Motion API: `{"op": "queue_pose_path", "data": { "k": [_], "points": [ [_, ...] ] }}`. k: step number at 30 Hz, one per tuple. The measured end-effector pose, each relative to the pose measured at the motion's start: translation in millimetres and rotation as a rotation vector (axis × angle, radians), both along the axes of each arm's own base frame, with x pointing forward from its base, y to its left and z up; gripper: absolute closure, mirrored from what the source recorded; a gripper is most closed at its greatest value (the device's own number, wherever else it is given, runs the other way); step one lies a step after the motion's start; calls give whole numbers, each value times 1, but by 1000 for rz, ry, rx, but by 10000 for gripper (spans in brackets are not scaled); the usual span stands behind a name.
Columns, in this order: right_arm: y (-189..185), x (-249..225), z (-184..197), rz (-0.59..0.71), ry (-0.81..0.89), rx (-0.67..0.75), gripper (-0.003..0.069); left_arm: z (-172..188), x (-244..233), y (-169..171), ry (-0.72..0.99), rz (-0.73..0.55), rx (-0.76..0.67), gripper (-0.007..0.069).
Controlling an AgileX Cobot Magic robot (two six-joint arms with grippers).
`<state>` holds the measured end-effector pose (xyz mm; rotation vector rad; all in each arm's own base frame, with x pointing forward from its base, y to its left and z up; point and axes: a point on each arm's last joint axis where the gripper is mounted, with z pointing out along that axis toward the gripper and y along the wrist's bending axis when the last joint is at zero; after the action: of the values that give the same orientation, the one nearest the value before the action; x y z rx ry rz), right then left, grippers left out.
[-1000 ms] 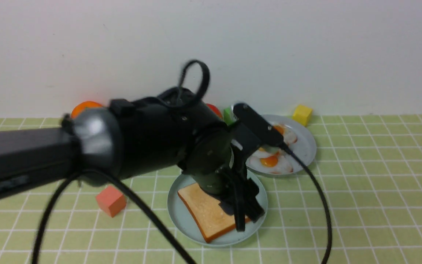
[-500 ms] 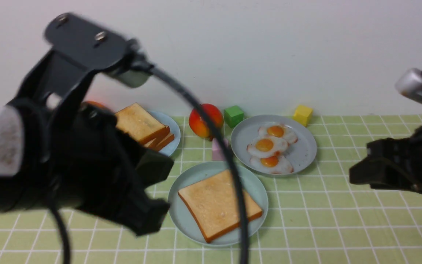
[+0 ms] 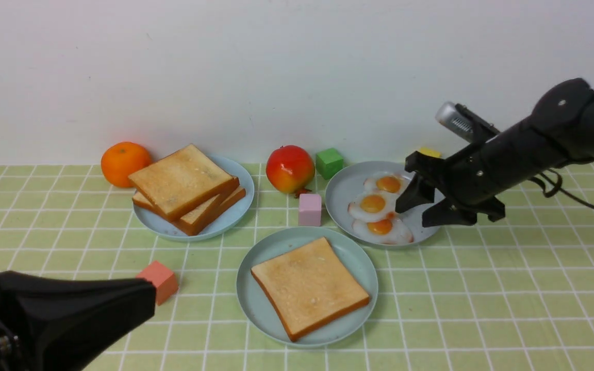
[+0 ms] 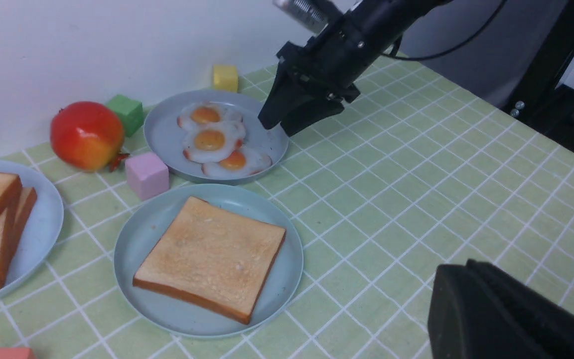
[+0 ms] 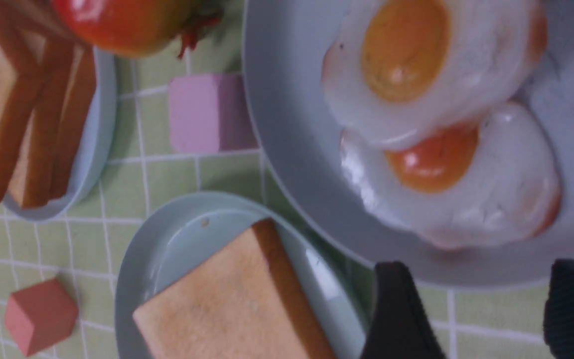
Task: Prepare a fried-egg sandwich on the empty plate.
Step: Use the right arm to grab a fried egg
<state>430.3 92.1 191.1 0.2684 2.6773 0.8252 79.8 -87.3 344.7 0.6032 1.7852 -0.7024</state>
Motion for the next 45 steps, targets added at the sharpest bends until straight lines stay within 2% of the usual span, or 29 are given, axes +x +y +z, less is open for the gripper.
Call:
{"op": "queue_pose_path", "data": {
  "k": [5, 10, 31, 35, 37, 38, 42, 45],
  "points": [
    [-6, 28, -18, -47, 16, 26, 244, 1, 0, 0, -7, -1, -16, 638],
    [-6, 42, -18, -79, -22, 46, 242, 4, 0, -1, -20, -2, -41, 638],
    [-4, 52, -43, -122, -17, 92, 250, 7, -1, -3, 3, -8, -110, 638],
    [-4, 52, -43, -122, -17, 92, 298, 7, -1, -3, 6, -9, -111, 638],
    [-4, 52, -44, -122, -16, 91, 356, 6, -1, -3, 14, -9, -104, 638],
    [-4, 52, -45, -119, -11, 92, 422, 5, -1, -3, 22, -9, -94, 638],
    [-3, 52, -41, -124, -12, 111, 546, 3, -1, -2, 34, -10, -81, 638],
    [-2, 52, -34, -124, -15, 135, 587, 3, -1, -2, 36, -10, -79, 638]
  ]
}}
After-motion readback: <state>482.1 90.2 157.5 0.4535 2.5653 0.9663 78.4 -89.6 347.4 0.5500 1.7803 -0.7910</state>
